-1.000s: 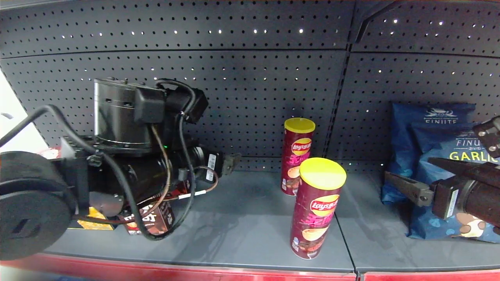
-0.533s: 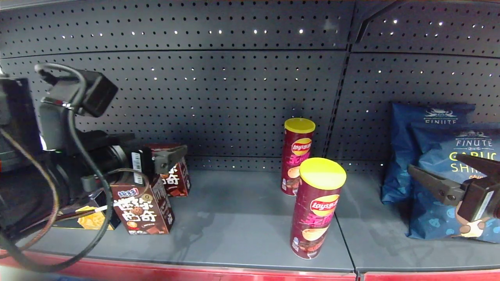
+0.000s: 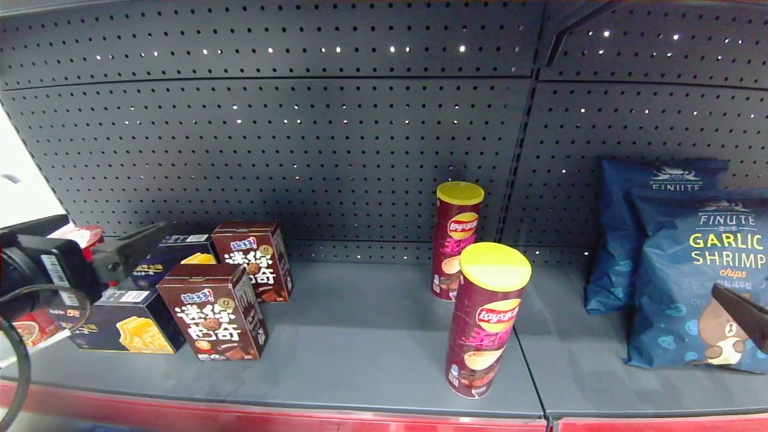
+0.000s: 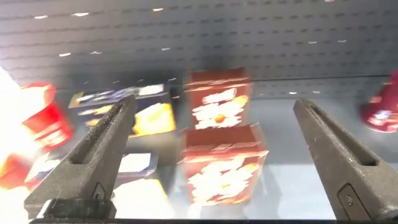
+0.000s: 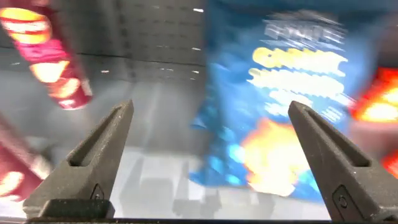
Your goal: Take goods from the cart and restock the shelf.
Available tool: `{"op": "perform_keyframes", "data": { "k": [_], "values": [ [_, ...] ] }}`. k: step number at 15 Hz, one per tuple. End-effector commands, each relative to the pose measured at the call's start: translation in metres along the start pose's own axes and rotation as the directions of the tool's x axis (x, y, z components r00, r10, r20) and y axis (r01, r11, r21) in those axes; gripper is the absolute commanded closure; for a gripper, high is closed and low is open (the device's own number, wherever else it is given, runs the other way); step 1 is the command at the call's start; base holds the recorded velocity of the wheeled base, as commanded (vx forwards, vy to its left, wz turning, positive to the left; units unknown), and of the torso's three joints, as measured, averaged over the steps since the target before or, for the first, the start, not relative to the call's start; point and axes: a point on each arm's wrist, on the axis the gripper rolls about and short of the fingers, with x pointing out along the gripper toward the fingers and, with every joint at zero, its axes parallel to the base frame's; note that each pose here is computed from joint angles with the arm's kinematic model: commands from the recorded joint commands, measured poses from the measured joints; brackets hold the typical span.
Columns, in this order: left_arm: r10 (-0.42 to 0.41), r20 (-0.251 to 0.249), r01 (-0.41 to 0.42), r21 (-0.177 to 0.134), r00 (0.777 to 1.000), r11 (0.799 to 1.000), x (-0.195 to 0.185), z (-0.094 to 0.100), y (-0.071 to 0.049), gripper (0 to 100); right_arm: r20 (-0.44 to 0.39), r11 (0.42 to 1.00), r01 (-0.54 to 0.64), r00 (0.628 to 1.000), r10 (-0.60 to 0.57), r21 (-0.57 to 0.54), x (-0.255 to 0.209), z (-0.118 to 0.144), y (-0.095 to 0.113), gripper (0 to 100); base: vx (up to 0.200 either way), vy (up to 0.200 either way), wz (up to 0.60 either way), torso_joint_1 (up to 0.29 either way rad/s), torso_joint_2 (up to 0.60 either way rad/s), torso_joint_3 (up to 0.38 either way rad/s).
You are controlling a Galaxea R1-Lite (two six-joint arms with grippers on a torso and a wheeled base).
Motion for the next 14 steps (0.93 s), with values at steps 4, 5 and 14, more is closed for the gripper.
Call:
{"op": "perform_keyframes", "data": {
  "k": [4,5,14],
  "values": [
    [0.131,0.067,-0.129,-0.028,0.989,0.991,-0.047,-0.022,0.023,0,0.068,0.987,0.157,0.985,-0.159,0.046,-0.024,-0.004,-0.012,0,0.000,0.000,0.00,0.000,0.00,0.000],
    [0.135,0.070,-0.134,-0.029,0.988,0.991,-0.053,-0.026,0.024,0,0.068,0.985,0.167,0.983,-0.170,0.047,-0.024,-0.004,-0.012,0,0.000,0.000,0.00,0.000,0.00,0.000],
    [0.213,0.091,-0.210,-0.036,0.973,0.977,-0.099,-0.084,0.028,0,0.038,0.906,0.419,0.906,-0.421,0.060,-0.059,-0.059,-0.028,0,0.000,0.000,0.00,0.000,0.00,0.000]
  ]
}}
